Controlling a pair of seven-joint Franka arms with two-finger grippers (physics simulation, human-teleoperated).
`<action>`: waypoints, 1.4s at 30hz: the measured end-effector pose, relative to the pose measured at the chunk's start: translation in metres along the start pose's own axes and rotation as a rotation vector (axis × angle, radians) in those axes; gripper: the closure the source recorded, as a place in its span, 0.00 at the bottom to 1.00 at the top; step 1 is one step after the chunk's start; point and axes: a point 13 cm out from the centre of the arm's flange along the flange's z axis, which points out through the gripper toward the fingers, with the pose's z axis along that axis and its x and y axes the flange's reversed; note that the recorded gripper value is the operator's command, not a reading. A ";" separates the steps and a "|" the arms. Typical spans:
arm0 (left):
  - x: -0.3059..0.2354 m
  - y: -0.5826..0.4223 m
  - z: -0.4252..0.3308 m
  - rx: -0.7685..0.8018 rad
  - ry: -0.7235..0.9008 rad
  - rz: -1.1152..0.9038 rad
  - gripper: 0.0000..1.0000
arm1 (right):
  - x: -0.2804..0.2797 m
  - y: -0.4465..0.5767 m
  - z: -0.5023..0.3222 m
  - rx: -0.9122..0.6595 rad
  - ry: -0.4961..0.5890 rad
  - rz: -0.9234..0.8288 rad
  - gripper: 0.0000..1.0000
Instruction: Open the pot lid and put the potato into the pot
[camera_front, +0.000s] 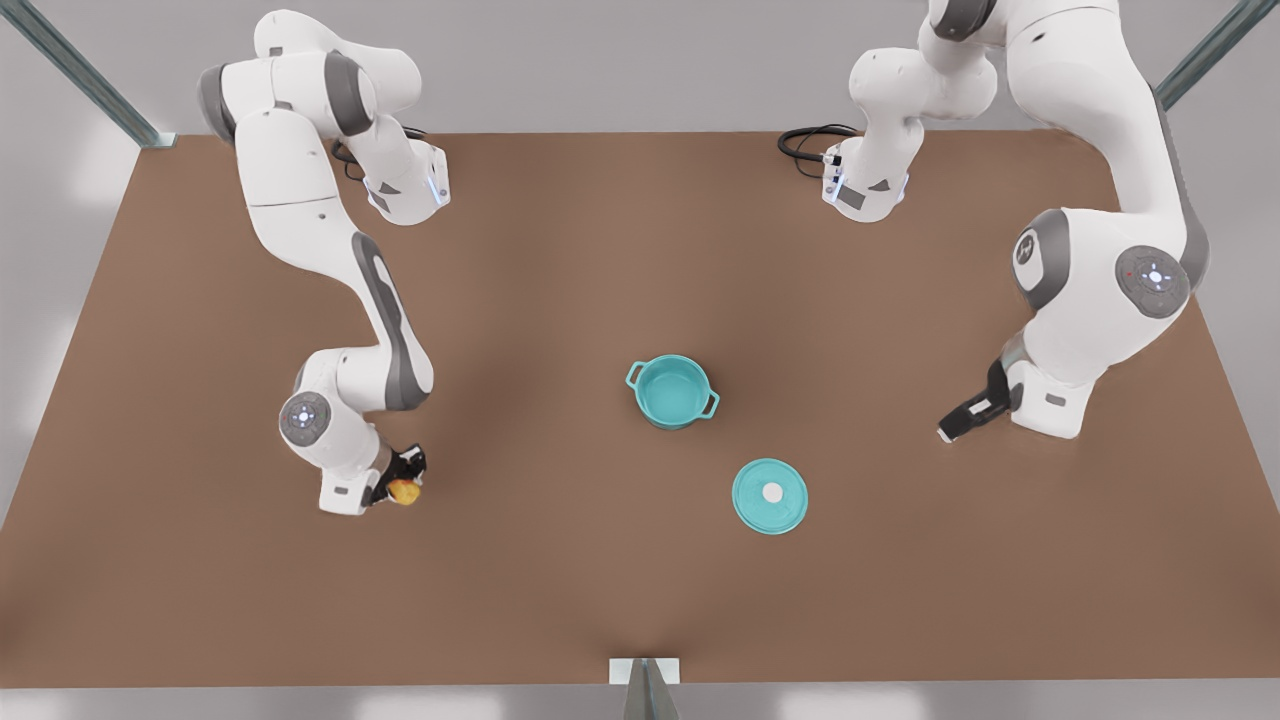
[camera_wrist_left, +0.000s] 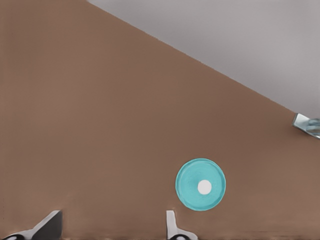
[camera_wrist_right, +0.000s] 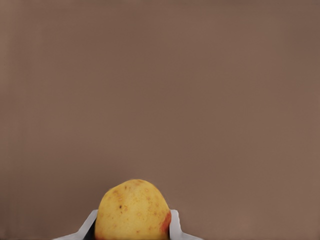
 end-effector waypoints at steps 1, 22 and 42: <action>0.010 0.004 -0.002 -0.012 0.020 0.031 0.00 | -0.009 0.013 -0.012 -0.002 -0.009 -0.024 0.60; 0.056 0.006 0.002 -0.062 0.161 0.395 0.00 | -0.110 0.485 -0.052 -0.196 -0.071 -0.335 0.61; 0.048 0.002 -0.020 -0.064 0.129 0.497 0.00 | -0.109 0.454 0.022 -0.132 0.009 0.064 0.00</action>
